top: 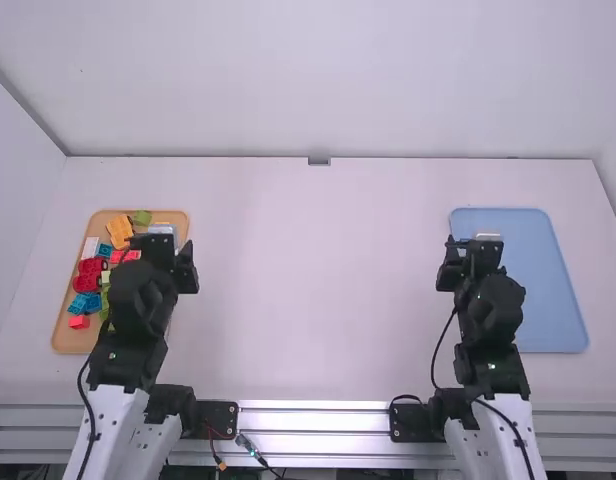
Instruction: Assemble lego blocks to make yellow taxi
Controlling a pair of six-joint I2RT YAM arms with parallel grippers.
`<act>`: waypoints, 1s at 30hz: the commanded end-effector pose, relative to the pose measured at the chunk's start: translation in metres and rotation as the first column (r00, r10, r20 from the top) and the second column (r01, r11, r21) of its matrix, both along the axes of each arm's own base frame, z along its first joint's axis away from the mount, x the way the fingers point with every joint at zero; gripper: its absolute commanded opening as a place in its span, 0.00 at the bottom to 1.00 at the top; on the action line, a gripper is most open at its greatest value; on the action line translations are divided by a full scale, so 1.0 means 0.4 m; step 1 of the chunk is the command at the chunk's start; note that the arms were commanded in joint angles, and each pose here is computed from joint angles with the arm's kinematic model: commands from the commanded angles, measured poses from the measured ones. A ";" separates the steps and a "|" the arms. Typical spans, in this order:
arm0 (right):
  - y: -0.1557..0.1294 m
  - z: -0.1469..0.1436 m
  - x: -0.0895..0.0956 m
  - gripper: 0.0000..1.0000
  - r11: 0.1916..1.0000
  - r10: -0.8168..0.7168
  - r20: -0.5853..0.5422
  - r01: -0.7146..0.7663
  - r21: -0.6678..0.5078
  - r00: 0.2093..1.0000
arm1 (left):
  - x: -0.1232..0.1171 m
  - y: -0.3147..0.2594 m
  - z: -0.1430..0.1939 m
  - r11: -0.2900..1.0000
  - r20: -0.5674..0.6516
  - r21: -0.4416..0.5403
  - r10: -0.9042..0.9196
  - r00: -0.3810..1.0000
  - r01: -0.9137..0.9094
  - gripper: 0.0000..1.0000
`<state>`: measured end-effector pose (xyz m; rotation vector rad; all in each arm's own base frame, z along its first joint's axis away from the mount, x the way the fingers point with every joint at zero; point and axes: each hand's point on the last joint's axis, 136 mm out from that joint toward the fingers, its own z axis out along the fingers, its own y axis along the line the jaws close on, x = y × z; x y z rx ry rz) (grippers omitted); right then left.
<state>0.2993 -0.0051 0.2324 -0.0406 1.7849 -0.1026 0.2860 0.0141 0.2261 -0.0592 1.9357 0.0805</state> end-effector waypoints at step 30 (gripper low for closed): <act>0.014 0.140 0.451 0.93 0.990 -0.037 -0.034 0.032 -0.137 0.999 | 0.276 0.469 -0.088 0.851 -0.590 -0.058 0.392 0.706 -0.521 0.93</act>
